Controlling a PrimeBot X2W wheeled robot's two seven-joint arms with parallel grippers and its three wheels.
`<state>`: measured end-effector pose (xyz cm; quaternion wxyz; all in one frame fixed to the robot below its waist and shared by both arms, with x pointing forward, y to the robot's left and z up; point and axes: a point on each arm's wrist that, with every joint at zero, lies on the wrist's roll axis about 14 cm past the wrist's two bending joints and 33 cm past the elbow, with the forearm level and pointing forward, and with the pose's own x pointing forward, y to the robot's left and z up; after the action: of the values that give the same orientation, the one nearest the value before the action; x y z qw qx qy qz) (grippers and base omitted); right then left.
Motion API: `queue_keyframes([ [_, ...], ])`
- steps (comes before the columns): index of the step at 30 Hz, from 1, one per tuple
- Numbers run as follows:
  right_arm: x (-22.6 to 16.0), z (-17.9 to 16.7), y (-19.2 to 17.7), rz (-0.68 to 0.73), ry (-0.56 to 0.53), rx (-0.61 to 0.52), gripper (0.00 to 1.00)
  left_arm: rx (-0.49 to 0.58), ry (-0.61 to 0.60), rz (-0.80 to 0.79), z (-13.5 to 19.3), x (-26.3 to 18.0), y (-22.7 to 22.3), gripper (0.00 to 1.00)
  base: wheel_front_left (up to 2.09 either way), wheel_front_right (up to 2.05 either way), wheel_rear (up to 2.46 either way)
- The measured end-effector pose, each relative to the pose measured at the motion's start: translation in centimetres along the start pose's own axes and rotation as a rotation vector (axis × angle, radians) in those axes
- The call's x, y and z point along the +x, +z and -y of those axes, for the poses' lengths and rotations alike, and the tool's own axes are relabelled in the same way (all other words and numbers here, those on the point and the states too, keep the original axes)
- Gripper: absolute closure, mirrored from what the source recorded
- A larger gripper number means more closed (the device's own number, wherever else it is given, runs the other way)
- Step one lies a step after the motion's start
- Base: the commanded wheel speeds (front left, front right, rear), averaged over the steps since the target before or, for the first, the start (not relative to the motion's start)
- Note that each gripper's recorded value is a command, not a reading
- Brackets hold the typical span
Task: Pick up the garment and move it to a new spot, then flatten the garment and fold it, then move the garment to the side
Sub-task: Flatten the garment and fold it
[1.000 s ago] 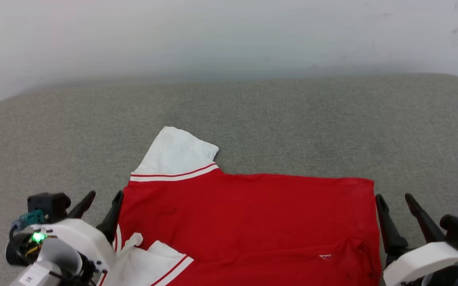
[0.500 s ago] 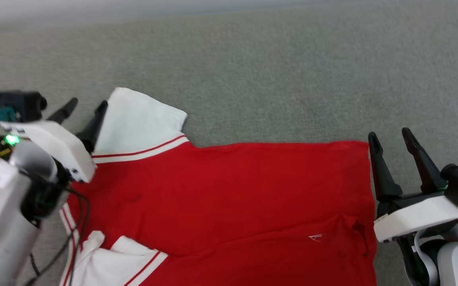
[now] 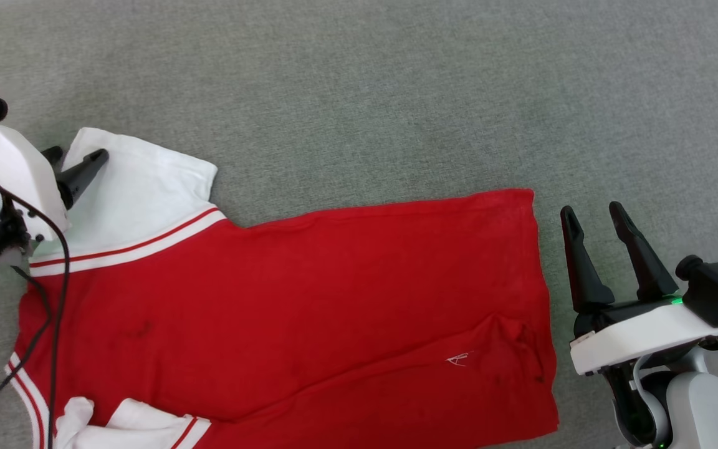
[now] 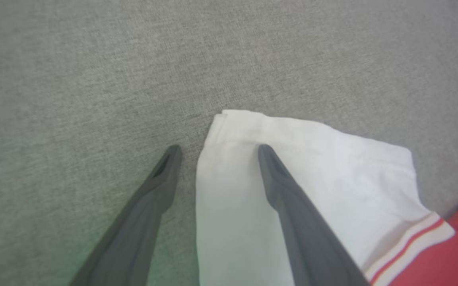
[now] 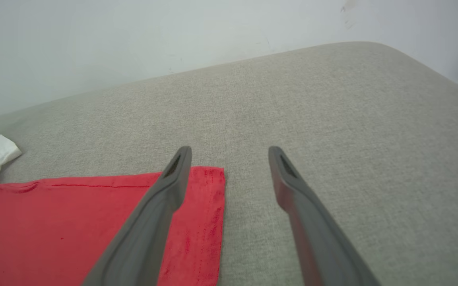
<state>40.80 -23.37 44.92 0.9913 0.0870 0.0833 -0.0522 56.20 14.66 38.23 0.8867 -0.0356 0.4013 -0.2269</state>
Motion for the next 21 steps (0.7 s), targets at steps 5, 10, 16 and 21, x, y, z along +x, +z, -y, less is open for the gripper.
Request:
queue_keyframes([
  [5, -0.3, 1.0, -1.1, -0.029, -0.032, 0.015, 0.0, -0.029, -0.046, -0.156, 0.7, 0.9, -1.5, 0.13, 0.0, 0.0, 0.0],
  [10, -0.1, 1.4, -1.6, -0.048, -0.044, 0.038, 0.0, -0.033, -0.08, -0.23, 1.3, 1.1, -2.4, 1.0, 0.0, 0.0, 0.0],
  [16, 0.3, 0.9, -2.5, -0.114, -0.029, 0.098, 0.0, -0.009, -0.068, -0.182, 1.5, 1.3, -2.1, 1.0, 0.0, 0.0, 0.0],
  [21, 1.2, -0.1, -4.0, -0.275, 0.006, 0.097, 0.0, 0.036, -0.034, -0.1, 1.4, 0.3, -0.6, 1.0, 0.0, 0.0, 0.0],
])
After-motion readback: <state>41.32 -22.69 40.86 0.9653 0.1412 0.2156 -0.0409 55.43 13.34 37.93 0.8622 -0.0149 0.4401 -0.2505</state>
